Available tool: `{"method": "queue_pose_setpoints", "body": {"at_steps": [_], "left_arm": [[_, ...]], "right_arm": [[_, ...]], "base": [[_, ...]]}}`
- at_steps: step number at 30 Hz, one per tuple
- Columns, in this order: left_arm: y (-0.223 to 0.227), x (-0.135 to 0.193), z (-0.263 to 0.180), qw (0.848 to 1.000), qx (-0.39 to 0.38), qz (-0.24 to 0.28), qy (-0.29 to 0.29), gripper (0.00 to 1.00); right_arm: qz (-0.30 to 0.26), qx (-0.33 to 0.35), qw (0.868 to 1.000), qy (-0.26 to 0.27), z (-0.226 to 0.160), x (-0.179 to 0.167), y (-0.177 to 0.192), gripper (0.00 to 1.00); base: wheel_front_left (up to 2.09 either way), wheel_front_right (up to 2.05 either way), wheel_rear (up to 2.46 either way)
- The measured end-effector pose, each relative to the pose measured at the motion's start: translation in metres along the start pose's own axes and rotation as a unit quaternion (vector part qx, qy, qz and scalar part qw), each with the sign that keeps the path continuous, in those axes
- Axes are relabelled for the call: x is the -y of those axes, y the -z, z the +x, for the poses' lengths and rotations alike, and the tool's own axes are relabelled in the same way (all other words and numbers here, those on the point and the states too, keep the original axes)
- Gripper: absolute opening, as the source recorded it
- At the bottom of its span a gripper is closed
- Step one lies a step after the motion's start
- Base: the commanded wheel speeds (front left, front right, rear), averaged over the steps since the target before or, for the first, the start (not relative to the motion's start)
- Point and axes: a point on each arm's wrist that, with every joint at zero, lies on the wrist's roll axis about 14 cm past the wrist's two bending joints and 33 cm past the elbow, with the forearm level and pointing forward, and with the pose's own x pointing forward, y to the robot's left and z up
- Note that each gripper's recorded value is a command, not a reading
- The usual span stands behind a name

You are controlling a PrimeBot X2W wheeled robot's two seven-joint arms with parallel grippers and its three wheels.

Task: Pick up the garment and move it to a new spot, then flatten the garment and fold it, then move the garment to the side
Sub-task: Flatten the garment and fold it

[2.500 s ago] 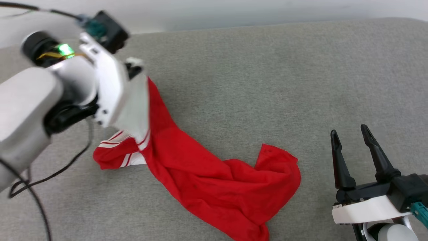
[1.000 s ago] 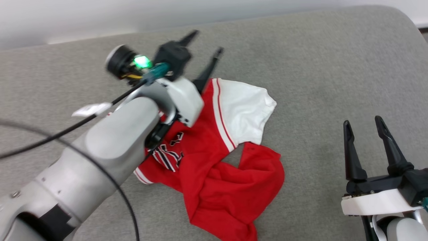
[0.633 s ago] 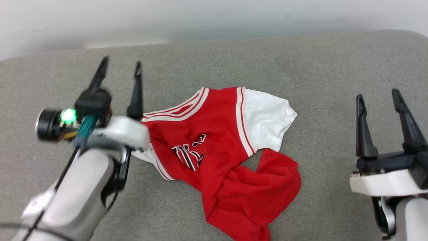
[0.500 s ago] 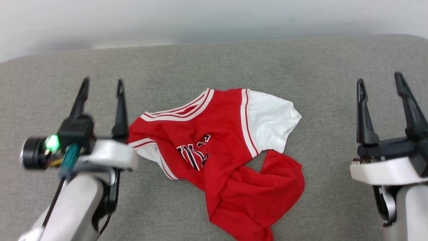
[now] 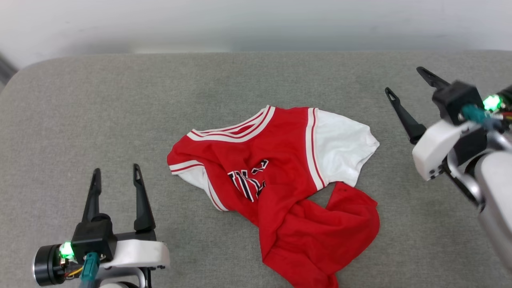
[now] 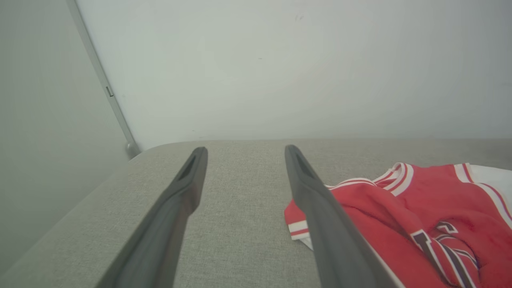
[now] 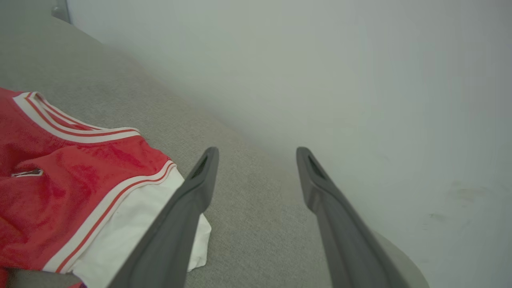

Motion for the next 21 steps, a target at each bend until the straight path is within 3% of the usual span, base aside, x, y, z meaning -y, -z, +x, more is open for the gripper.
{"method": "queue_pose_setpoints", "body": {"at_steps": [4,10,15,21], "left_arm": [[0.005,-0.004,-0.005,1.000,-0.007,0.000,-0.010,1.00],[0.018,-0.003,-0.003,1.000,-0.020,0.004,-0.012,1.00],[0.026,-0.001,0.009,1.000,-0.025,0.003,-0.015,1.00],[0.039,-0.002,0.021,0.999,-0.035,0.007,-0.021,1.00]], "right_arm": [[-0.013,-0.133,0.989,-0.064,0.010,-0.007,0.031,1.00],[0.024,-0.328,0.934,-0.141,0.004,-0.016,0.077,1.00],[0.037,-0.411,0.895,-0.172,0.015,-0.017,0.098,1.00],[0.056,-0.448,0.868,-0.206,0.040,-0.044,0.129,1.00]], "base": [[0.00,0.00,0.00],[0.00,0.00,0.00],[0.00,0.00,0.00],[0.00,0.00,0.00]]}}
